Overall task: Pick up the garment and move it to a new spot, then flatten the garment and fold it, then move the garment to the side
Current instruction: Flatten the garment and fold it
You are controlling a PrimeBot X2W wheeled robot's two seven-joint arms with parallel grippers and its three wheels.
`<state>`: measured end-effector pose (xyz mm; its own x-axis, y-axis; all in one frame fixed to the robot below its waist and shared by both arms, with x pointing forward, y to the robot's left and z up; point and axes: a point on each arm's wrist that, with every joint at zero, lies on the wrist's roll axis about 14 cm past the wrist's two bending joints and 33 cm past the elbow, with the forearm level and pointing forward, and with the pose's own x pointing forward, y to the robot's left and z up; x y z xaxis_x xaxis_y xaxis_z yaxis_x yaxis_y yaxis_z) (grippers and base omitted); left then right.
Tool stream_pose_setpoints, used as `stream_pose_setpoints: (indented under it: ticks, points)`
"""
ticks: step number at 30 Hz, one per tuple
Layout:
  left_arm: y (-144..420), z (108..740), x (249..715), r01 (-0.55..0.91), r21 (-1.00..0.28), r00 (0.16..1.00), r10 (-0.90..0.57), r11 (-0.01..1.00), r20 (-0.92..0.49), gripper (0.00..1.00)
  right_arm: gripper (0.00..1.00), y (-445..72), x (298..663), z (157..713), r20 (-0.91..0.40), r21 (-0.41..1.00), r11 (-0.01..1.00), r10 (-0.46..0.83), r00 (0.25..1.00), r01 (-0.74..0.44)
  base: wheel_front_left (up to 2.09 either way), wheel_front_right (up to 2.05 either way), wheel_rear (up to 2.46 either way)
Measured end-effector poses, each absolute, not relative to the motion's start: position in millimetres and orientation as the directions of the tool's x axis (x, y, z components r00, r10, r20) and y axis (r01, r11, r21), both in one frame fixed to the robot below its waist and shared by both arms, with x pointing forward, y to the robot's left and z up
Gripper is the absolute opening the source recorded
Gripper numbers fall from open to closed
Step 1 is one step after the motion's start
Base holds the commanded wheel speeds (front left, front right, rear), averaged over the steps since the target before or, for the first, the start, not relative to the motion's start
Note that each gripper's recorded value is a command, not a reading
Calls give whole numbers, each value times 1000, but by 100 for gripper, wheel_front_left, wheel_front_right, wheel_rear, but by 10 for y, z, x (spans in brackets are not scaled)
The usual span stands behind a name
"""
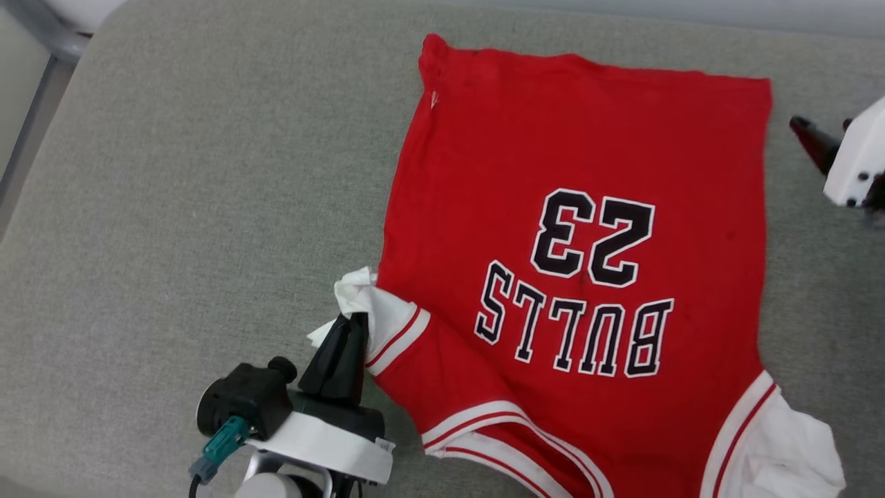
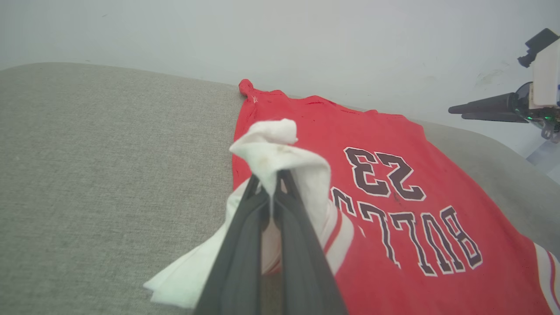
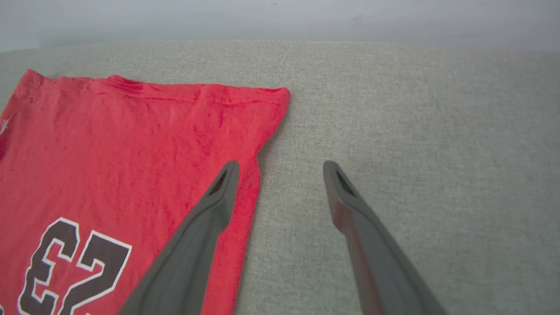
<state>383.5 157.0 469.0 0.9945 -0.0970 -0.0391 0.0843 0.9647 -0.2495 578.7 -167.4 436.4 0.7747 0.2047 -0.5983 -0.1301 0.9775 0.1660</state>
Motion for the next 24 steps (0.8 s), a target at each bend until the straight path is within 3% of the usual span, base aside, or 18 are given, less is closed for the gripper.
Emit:
stream_pose_setpoints:
  ticks: [10, 17, 18, 19, 20, 24]
  points:
    - [1605, 4503, 4025, 60, -254, 994, -81, 965, -71, 0, 100, -1277, 6347, 3897, -738, 137, 971, 231, 634, -194, 0, 0, 0]
    - [1667, 4352, 4064, 34, -246, 992, -63, 969, -109, 0, 100, -1131, 6294, 3381, -851, 147, 967, 231, 472, -207, 0, 0, 0]
    - [1672, 4342, 4063, 33, -247, 992, -62, 968, -111, 0, 52, -1132, 6283, 3353, -862, 151, 968, 229, 453, -203, 0, 0, 0]
    - [1679, 4335, 4062, 29, -247, 992, -59, 969, -114, 0, 16, -1132, 6274, 3341, -869, 153, 968, 228, 439, -201, 0, 0, 0]
    - [1682, 4334, 4063, 28, -247, 992, -58, 968, -113, 0, 0, -1138, 6264, 3332, -874, 156, 968, 228, 429, -197, 0, 0, 0]
    - [1689, 4344, 4055, 27, -250, 992, -57, 968, -110, 0, 0, -1153, 6237, 3346, -883, 151, 969, 222, 414, -196, 0, 0, 0]
